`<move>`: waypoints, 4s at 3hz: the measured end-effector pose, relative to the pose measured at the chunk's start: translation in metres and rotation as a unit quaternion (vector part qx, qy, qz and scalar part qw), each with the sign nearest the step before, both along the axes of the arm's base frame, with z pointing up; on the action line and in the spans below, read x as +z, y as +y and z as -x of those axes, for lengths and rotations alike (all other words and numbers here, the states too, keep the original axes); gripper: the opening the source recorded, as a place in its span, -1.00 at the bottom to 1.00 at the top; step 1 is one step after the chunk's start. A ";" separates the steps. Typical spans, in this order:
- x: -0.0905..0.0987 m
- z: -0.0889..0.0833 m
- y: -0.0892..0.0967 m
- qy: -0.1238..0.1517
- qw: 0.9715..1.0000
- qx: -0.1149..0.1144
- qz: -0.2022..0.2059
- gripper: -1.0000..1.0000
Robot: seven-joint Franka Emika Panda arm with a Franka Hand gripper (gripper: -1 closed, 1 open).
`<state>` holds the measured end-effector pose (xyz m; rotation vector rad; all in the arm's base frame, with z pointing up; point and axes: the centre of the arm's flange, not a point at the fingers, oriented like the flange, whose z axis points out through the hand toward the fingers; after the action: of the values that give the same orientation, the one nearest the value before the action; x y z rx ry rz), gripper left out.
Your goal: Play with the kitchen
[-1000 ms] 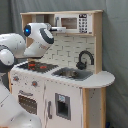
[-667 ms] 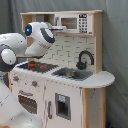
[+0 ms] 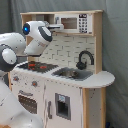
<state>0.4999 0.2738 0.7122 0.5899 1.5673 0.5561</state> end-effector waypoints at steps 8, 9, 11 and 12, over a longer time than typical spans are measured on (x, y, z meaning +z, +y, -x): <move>0.020 0.082 -0.035 -0.021 0.996 0.074 -0.035 -1.00; 0.022 0.084 -0.032 -0.023 0.996 0.076 -0.034 1.00; 0.082 0.144 0.029 -0.091 0.986 0.131 -0.039 1.00; 0.088 0.147 0.051 -0.103 0.984 0.138 -0.051 1.00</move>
<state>0.3531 0.3247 0.8001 0.3799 1.4381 0.8829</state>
